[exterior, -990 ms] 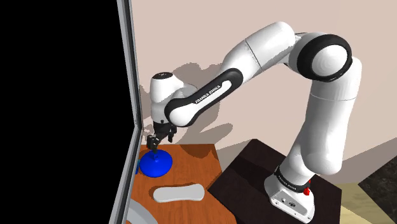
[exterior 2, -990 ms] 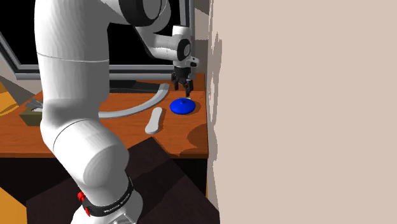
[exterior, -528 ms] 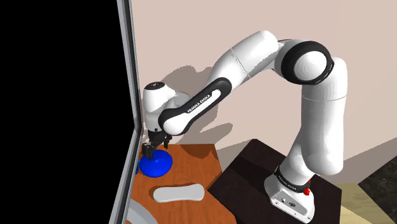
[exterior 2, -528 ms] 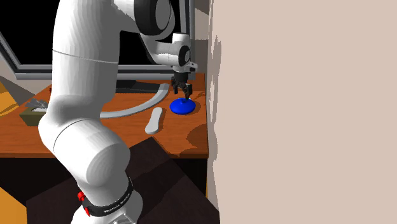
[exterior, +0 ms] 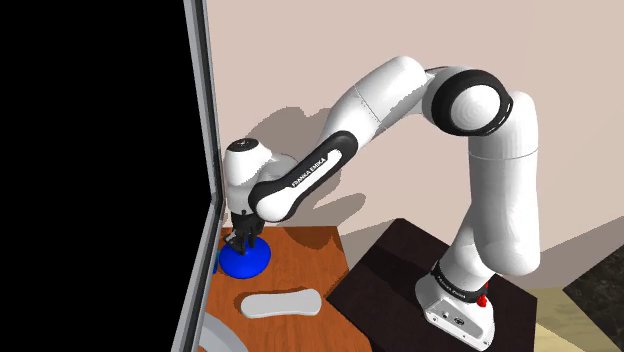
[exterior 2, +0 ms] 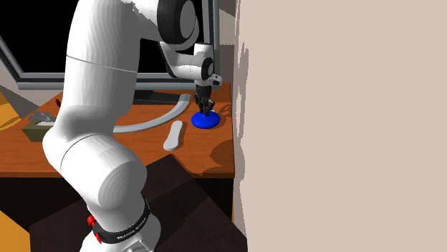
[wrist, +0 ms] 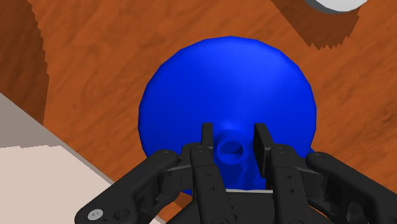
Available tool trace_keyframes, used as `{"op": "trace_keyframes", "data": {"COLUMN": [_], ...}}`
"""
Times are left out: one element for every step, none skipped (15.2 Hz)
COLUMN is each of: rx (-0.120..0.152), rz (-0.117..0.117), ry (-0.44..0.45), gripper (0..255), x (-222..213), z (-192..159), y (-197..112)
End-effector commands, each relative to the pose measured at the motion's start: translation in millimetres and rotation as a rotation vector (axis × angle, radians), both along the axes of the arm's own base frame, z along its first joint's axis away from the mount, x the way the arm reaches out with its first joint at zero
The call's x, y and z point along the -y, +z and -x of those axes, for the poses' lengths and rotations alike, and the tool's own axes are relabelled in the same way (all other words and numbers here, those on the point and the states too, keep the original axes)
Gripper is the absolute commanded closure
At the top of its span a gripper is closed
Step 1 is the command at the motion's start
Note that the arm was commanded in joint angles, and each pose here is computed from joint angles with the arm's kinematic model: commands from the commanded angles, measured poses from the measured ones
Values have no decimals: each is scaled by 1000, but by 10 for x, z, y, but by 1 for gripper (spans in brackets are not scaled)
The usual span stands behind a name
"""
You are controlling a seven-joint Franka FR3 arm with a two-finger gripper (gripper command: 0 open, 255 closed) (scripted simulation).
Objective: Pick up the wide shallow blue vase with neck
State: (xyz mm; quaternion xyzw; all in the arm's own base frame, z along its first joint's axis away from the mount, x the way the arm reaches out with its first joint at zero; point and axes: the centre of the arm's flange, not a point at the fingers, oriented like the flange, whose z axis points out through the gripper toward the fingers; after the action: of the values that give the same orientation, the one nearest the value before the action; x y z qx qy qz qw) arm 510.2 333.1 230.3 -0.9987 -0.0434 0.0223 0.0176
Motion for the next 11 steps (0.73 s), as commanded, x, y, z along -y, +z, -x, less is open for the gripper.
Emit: {"op": "trace_keyframes", "data": {"rx": [-1,-1,-1,-1,-1,-1,-1,-1,-1,-1,-1], "rz": [0,0,0,0,0,0,0,0,0,0,0], "ry": [0,0,0,0,0,0,0,1,0,0,0], "gripper": [255,255,255,255,255,255,255,255,255,255,255], "x": [-2,-2,-2,-1,0,2,2,2,2,2,2], "z": [6,5,2,4,4,-5,-5,-5,-5,-5,-5], "y": [-10,-8,-8,-9,-10,-9,44,97,150,203,255]}}
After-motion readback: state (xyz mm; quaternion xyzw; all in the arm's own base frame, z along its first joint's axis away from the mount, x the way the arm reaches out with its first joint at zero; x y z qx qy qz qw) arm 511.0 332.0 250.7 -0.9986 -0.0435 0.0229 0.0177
